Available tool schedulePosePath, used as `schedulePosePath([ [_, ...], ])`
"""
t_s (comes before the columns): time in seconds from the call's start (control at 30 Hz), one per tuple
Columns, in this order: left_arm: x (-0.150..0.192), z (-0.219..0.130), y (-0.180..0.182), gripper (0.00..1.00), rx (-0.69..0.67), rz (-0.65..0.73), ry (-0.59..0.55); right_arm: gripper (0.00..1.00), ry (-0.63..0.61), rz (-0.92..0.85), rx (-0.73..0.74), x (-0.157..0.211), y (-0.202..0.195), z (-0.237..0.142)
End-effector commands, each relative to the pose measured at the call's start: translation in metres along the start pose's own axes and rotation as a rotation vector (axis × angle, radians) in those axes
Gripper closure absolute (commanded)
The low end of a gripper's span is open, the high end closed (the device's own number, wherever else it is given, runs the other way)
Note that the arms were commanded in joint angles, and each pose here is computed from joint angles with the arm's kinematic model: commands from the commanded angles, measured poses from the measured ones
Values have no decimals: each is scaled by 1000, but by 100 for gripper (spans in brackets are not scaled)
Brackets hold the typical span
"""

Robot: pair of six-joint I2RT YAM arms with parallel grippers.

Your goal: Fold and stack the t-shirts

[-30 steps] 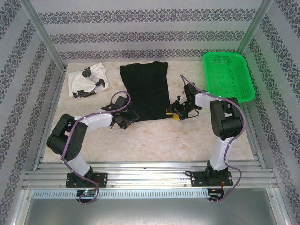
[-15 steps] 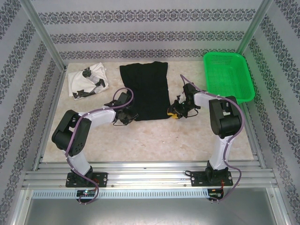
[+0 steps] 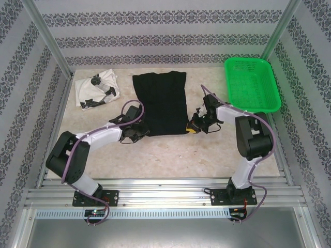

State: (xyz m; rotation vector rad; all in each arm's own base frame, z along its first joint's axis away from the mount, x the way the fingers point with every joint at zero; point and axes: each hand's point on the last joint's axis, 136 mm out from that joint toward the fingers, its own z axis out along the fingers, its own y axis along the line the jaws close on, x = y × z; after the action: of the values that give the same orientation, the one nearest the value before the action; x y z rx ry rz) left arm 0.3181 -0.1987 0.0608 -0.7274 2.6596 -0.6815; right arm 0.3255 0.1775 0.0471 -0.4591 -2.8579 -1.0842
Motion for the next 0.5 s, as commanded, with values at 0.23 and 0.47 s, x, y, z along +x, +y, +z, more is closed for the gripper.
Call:
schedulePosePath([
  [0.23,53,-38,40,100,-78,20,19,100,77,82,29,78,-4,-18],
  [0.47,91,-66,56,100,-74,18,51,100,72,160,35,126,-10,-37],
])
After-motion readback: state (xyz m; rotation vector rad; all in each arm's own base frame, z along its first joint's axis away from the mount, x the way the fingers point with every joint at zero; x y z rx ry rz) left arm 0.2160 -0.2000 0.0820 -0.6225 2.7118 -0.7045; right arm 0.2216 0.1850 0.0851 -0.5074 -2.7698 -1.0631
